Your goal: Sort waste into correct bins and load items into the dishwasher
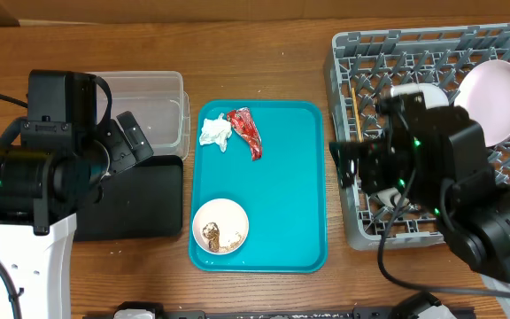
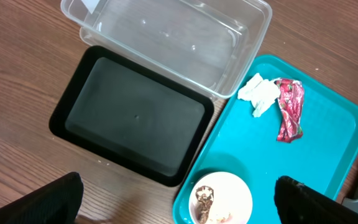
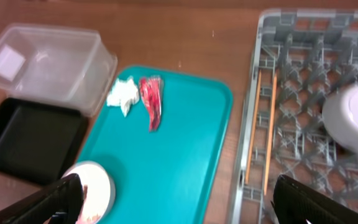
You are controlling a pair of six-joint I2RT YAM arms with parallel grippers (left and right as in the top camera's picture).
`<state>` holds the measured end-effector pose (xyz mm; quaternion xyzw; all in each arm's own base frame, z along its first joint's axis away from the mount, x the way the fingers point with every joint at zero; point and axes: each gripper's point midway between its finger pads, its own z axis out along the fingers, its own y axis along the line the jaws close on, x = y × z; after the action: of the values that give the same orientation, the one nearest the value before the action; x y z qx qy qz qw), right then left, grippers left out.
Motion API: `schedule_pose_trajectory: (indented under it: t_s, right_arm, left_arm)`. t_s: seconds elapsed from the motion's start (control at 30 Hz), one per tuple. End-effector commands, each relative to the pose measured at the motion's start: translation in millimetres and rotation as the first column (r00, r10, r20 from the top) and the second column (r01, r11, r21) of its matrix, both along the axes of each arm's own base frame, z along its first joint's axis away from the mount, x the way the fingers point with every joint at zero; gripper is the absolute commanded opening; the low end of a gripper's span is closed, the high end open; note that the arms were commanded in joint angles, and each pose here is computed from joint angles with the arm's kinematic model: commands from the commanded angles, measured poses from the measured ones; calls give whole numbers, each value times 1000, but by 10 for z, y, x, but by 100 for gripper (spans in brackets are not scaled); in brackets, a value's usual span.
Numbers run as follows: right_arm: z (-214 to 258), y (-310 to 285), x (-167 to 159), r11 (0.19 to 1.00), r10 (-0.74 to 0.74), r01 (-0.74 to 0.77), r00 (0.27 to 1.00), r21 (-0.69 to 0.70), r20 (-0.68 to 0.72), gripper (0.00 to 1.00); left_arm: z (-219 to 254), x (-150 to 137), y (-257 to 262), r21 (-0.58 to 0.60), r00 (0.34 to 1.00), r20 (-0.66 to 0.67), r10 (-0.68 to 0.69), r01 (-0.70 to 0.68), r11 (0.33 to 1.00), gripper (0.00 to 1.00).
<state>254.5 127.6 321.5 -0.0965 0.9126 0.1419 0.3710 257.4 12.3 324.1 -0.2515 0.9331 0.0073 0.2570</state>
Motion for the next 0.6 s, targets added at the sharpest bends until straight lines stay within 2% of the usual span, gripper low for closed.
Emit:
schedule_pose_trajectory:
  t_s: [0.0,0.13,0.27,0.43,0.57]
  right_arm:
    - [-30,-67,-147,1000,7,-8,999,-25,-33,100]
    - [-103,-296,-231,992,-64,58,997,-109,-51,100]
    - [14,-424,-235,989,-109,109,994,-96,8,100]
    - [388,-568,-110,982,-190,184,956,48,222,100]
    - [463,-733,-92,965,-259,225,907,136,333,100]
  left_arm:
    - [19,13,33,7,1000,8,19,-19,1000,100]
    - [18,13,33,7,1000,8,19,-19,1000,100]
    - [18,13,33,7,1000,8,19,-19,1000,100]
    - [19,13,33,7,1000,8,19,-19,1000,100]
    - [19,13,33,7,1000,8,19,-19,1000,100]
